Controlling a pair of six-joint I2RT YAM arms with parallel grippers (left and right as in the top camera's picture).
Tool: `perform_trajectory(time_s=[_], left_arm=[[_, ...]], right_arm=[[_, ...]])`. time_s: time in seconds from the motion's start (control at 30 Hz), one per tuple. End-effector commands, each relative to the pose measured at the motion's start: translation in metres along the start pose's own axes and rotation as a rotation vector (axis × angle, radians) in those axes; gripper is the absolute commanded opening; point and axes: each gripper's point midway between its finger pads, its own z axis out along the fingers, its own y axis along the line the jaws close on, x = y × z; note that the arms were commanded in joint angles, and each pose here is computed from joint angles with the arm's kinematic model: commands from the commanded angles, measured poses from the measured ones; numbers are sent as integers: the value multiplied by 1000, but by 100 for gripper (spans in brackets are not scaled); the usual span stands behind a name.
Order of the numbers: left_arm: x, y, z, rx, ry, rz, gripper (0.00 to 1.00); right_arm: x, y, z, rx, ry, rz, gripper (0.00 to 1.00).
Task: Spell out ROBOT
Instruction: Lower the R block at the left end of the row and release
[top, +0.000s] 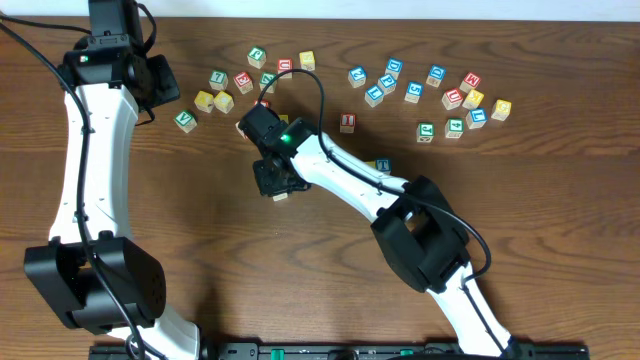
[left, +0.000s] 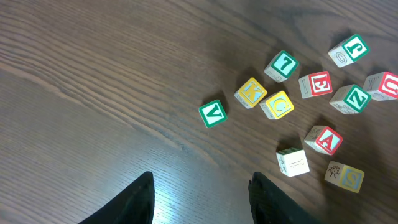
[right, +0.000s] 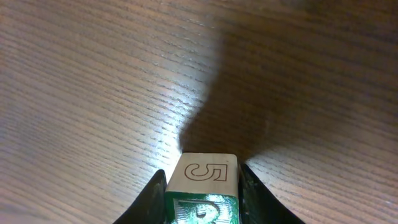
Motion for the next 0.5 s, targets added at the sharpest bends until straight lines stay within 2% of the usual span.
perform_trajectory(time_s=[0.0,0.27,0.47], left_arm=[[1,3,-3,-10,-4,15,48],[1,3,-3,-10,-4,15,48],[1,3,-3,-10,-4,15,49]], right_arm=[[-9,-17,0,21,-5,31,22],[-29,-56,-6,66,-36,133,22],[-29,-85,-10,145,-32,240,21]])
